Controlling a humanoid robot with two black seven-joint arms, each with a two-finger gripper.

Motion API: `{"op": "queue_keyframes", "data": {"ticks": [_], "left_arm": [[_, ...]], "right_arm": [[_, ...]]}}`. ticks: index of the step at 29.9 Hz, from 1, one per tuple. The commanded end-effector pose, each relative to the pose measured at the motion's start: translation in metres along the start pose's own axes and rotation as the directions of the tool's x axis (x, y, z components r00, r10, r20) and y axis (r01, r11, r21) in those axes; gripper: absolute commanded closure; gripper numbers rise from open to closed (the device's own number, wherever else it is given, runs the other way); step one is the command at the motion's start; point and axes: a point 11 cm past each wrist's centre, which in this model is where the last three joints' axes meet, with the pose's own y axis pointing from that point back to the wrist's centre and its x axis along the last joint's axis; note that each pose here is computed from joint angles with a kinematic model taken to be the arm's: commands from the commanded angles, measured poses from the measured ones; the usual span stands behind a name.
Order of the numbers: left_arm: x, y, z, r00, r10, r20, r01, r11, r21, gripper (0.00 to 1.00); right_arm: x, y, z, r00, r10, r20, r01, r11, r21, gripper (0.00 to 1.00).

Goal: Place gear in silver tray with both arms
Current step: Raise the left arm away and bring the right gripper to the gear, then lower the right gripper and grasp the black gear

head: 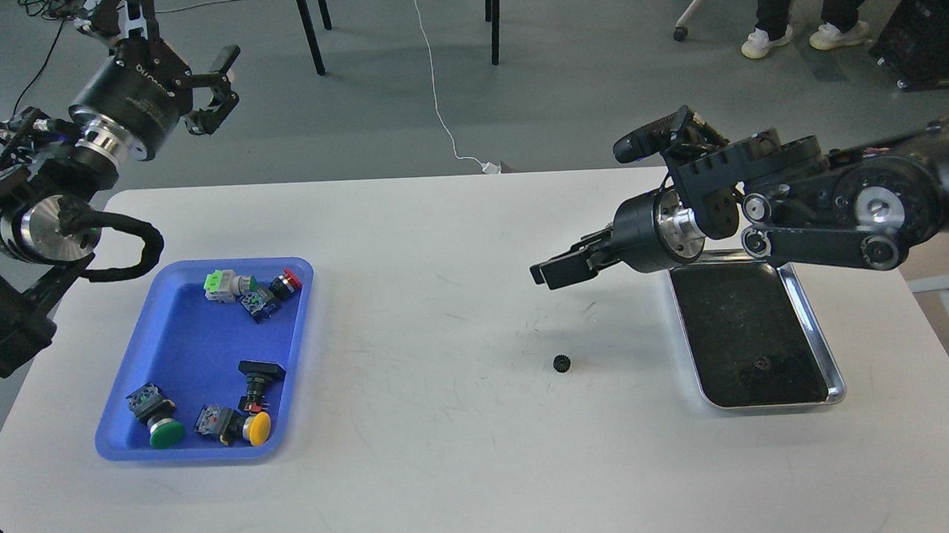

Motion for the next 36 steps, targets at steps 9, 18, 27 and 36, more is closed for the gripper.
{"op": "queue_keyframes", "data": {"ticks": [9,18,27,36], "left_arm": [[0.008,0.005,0.004,0.999,0.025,-0.028,-0.025,1.0,-0.017,0.02],[0.017,0.015,-0.01,0.998,0.048,-0.034,-0.048,0.999,0.011,0.02],[0.02,0.019,-0.014,0.998,0.057,-0.03,-0.057,0.998,0.019,0.02],[0.032,0.026,0.004,0.997,0.075,0.004,-0.075,0.997,0.004,0.02]], "right_arm": [[-0.038,-0.053,-0.019,0.948,-0.151,-0.279,0.178,0.981,0.073,0.1],[-0.066,-0.08,-0.008,0.927,-0.156,-0.341,0.183,0.982,0.049,0.19],[-0.064,-0.08,-0.013,0.923,-0.141,-0.359,0.175,0.982,0.064,0.31],[-0.058,-0.067,-0.007,0.903,-0.16,-0.399,0.192,0.98,0.042,0.32]]}}
